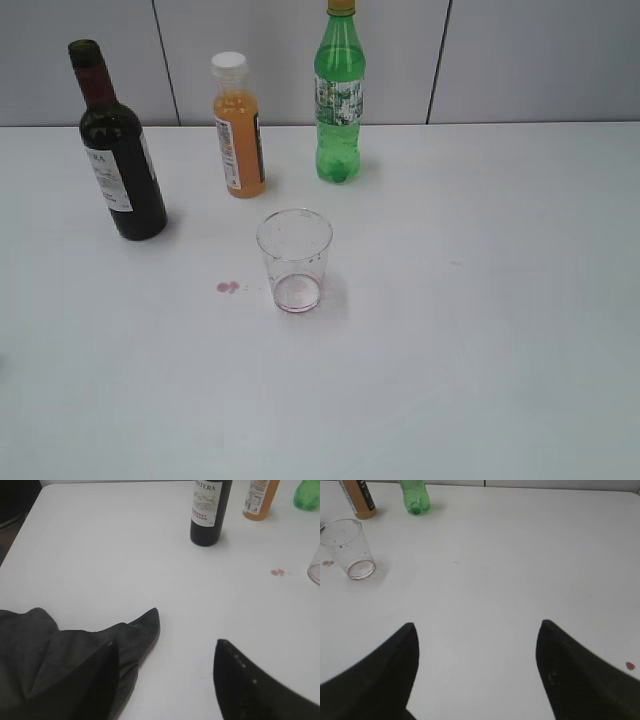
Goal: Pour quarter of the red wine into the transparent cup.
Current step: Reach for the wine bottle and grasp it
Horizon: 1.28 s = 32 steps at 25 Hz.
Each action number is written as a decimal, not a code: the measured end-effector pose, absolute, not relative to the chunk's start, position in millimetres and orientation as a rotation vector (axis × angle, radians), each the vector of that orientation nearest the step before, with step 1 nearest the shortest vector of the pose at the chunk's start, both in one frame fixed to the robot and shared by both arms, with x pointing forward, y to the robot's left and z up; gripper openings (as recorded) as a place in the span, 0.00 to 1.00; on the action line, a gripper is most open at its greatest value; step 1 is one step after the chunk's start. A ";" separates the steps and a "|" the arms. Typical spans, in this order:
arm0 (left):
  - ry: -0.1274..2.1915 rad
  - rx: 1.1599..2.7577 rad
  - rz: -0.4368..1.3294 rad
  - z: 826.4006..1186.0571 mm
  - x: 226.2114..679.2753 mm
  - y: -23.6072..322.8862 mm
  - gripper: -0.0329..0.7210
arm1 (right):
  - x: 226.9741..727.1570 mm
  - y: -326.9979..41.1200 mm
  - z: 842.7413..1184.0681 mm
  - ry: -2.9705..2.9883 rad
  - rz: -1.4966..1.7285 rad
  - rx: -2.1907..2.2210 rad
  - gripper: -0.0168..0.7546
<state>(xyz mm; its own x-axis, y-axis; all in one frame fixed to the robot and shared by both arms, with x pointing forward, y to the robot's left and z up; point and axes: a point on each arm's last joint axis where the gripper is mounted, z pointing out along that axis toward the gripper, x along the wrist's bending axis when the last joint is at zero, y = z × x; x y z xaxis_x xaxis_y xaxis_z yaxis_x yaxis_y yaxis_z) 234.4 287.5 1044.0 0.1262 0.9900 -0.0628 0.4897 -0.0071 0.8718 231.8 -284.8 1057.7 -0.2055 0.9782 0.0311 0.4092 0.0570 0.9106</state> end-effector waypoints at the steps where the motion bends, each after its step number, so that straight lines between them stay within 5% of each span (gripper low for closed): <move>1: 1.472 1.611 0.796 1044.0 234.4 287.5 0.65 | 231.8 -284.8 1057.7 1.691 1.121 1.401 0.78; 20: 1.465 1.605 0.775 1044.2 234.3 285.8 0.65 | 231.8 -284.8 1057.7 1.690 1.123 1.402 0.78; 26: 1.403 1.525 0.788 1054.5 236.8 283.1 0.91 | 231.8 -284.8 1057.7 1.690 1.123 1.402 0.78; 32: 1.308 1.485 0.914 1072.4 267.9 285.8 0.95 | 231.8 -284.8 1057.7 1.691 1.123 1.402 0.78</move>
<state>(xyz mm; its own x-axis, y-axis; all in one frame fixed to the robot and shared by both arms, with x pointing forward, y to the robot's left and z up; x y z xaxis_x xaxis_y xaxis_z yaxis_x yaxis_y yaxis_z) 267.9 285.8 1072.4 0.1576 0.9866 -0.0430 0.2992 -0.0062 0.9542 231.8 -284.8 1057.7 -0.2056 0.9781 0.0331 0.4095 0.0552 0.9106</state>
